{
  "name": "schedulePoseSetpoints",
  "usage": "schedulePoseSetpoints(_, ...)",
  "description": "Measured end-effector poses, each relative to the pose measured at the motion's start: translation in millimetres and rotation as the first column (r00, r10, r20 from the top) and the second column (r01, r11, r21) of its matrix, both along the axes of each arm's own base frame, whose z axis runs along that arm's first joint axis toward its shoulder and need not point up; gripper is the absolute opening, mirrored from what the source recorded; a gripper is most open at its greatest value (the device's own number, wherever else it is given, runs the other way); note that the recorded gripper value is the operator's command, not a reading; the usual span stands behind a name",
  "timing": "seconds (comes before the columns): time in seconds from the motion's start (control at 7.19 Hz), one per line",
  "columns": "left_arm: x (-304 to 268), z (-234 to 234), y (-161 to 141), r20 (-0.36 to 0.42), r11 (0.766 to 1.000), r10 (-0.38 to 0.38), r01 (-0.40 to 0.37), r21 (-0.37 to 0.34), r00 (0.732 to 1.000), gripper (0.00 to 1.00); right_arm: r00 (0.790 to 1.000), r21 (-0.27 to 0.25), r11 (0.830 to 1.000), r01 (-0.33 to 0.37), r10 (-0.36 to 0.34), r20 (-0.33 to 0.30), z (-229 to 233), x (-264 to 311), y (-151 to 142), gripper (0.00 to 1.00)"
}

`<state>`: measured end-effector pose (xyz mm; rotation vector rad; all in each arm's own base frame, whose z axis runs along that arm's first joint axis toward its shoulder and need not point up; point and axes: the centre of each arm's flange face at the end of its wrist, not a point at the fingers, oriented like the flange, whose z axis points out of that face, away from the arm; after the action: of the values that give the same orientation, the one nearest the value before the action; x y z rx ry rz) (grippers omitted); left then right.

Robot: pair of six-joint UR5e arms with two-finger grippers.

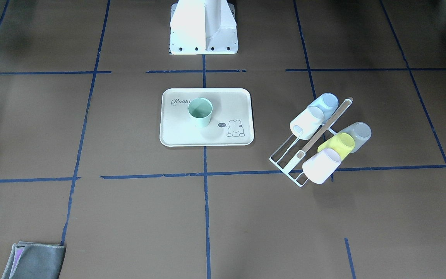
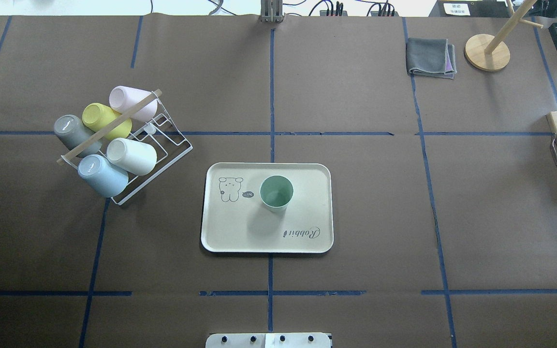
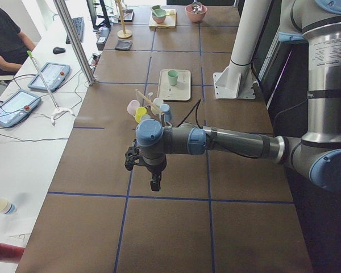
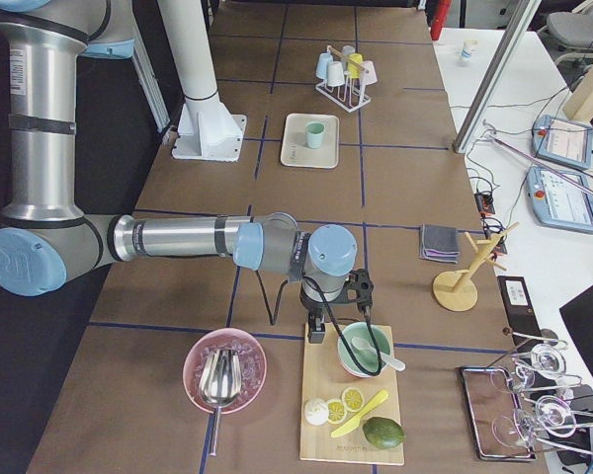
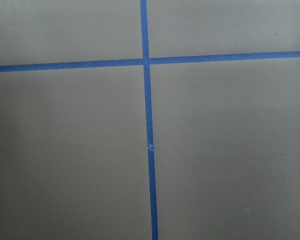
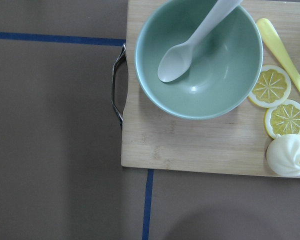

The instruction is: Pick up and place green cup on tray

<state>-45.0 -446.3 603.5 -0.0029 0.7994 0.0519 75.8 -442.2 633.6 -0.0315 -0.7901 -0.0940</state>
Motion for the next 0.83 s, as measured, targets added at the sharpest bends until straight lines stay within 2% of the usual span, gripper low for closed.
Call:
schedulePoseSetpoints(0.42,-0.8,2.2,-0.2,0.032,1.0,0.004,-0.004,0.004,0.999,1.0,1.0,0.002,1.0,-0.001,0.001,0.0,-1.1,0.0,-0.2,1.0)
schedulePoseSetpoints(0.83,-0.1,-0.8,-0.9,0.031,1.0,0.005,-0.005,0.011,1.0,1.0,1.0,-0.008,1.0,-0.001,0.001,-0.002,2.8,0.1,2.1,1.0)
